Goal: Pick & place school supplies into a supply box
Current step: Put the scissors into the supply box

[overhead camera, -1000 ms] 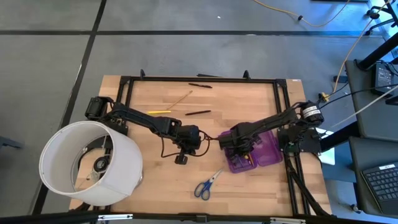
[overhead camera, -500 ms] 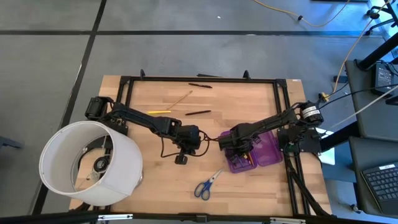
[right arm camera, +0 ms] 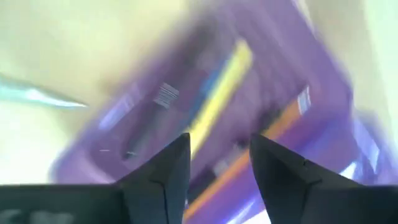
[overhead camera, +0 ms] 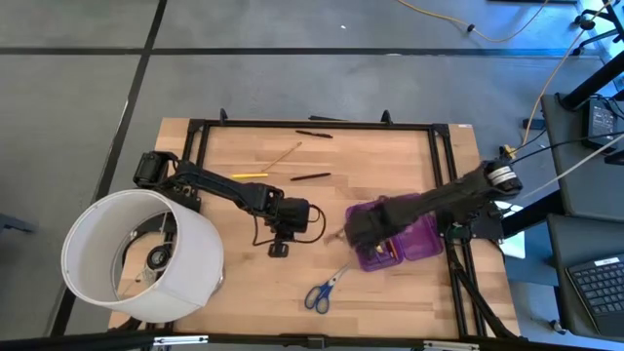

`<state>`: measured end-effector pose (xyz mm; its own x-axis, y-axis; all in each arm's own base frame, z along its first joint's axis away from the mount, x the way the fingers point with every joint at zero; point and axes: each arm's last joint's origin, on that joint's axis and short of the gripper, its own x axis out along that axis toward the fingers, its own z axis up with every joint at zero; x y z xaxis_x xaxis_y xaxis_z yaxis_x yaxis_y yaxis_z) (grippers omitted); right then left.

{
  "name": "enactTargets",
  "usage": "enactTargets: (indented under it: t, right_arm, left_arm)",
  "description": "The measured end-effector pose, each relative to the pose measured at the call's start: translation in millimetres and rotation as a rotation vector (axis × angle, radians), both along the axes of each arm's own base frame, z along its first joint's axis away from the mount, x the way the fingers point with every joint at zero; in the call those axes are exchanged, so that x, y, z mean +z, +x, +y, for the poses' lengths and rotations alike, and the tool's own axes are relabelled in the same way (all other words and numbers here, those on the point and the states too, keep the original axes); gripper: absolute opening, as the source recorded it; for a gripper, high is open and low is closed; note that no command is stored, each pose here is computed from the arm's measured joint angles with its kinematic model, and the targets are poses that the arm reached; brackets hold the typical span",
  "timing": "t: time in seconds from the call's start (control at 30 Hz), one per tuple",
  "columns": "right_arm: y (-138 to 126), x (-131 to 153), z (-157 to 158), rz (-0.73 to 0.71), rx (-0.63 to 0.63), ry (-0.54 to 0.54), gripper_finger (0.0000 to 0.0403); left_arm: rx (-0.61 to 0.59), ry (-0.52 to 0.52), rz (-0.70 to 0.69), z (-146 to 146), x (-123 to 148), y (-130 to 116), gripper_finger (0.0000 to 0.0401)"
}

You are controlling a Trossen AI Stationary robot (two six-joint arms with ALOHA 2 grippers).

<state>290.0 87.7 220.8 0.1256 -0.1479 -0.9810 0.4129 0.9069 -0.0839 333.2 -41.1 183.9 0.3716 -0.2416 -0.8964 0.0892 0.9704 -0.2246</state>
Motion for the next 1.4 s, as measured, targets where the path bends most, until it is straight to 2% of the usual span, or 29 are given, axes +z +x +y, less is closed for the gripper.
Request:
enactTargets:
  t: [0.2, 0.3, 0.37, 0.57, 0.77, 0.9, 1.03, 1.4]
  right_arm:
    - [15.7, 15.7, 49.7, -0.363, 0.561, -0.069, 0.0169]
    - [21.5, 8.3, 71.5, -0.452, 0.812, -0.058, 0.0169]
    - [25.6, 1.2, 81.9, -0.481, 0.921, -0.047, 0.0169]
    - [40.6, -23.4, 94.6, -0.509, 1.017, -0.014, 0.0169]
    - [58.3, -29.9, 107.3, -0.519, 1.143, -0.019, 0.0169]
    - [69.6, -39.9, 115.6, -0.486, 1.209, 0.012, 0.0169]
    - [80.6, -51.9, 121.8, -0.456, 1.27, -0.011, 0.0169]
    - [101.0, -88.3, 133.2, -0.399, 1.294, 0.025, 0.0169]
  left_arm:
    - [0.023, -0.022, -0.01, -9.2, 0.9, 0.8, 0.0005]
    - [0.044, -0.007, -0.018, -15.2, 1.3, 0.9, 0.0004]
    - [0.064, 0.026, -0.029, -18.0, 1.3, 1.1, 0.0003]
    - [0.173, 0.033, -0.02, -22.8, 1.3, 0.5, 0.0004]
    - [0.251, 0.02, -0.017, -27.0, 1.6, 0.2, 0.0005]
    - [0.275, 0.024, -0.018, -29.6, 1.5, -0.3, 0.0002]
    - [0.287, 0.019, -0.016, -30.7, 1.6, -0.5, 0.0004]
    - [0.322, 0.061, -0.032, -29.0, 1.6, -0.1, 0.0002]
